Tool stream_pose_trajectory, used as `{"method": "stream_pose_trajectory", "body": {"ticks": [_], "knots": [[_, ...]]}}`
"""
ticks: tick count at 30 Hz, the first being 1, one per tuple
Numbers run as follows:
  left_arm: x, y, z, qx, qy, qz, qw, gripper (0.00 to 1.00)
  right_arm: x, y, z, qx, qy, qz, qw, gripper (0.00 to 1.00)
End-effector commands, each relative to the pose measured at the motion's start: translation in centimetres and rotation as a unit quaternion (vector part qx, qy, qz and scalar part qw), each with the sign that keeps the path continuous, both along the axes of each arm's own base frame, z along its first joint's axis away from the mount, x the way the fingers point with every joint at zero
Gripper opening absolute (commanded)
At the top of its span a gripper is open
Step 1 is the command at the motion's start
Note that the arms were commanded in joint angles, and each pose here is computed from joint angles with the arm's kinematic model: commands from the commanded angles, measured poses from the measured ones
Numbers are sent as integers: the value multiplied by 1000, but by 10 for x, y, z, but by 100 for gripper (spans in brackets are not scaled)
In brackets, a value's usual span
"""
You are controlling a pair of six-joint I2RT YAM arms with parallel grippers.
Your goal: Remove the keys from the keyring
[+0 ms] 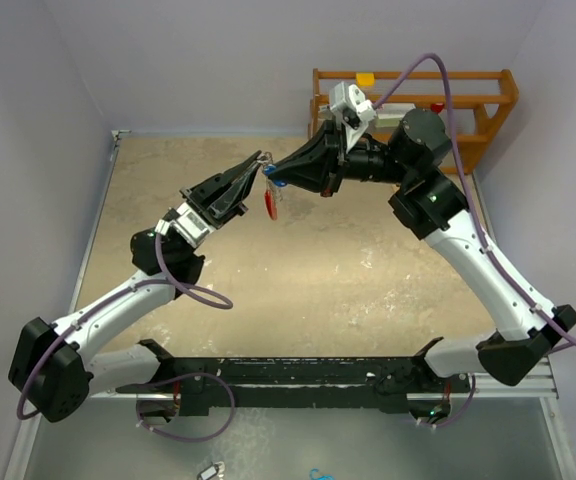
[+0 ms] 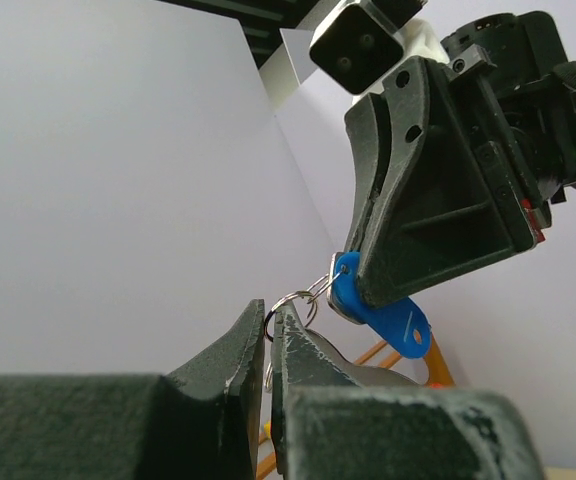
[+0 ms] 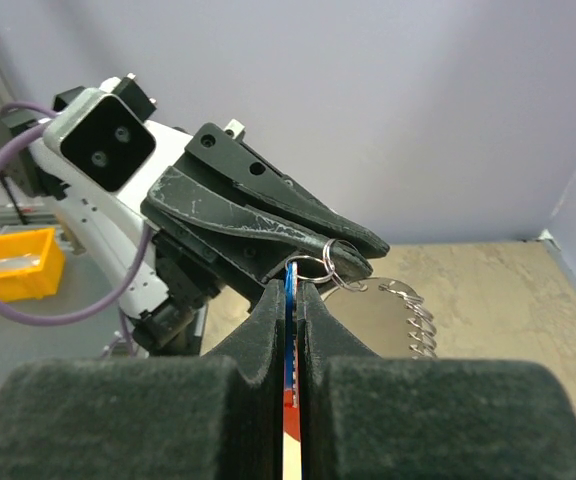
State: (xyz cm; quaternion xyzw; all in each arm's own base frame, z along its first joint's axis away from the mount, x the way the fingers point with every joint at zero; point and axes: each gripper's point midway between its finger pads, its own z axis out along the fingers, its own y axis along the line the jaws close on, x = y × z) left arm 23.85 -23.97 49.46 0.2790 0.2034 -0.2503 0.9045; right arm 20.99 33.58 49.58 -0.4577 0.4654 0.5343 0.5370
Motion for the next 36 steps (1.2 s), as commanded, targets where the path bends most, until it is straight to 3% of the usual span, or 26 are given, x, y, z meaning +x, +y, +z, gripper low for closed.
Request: {"method": "stream_pose_trajectory", "body": {"ticks": [1, 7, 19, 36], "knots": [[16, 17, 2, -36, 58, 24, 997, 0, -10, -18, 25, 29, -71, -49, 996, 0], [18, 34, -2, -103, 87, 15, 991, 0, 14, -28, 8, 25, -71, -131, 989, 0], [1, 43, 9, -186, 53, -62, 979, 0, 30, -27, -22, 4, -53, -158, 986, 0], [-10, 48, 27, -218, 45, -107, 969, 0, 36, -1, -49, -6, -19, -105, 994, 0]]}}
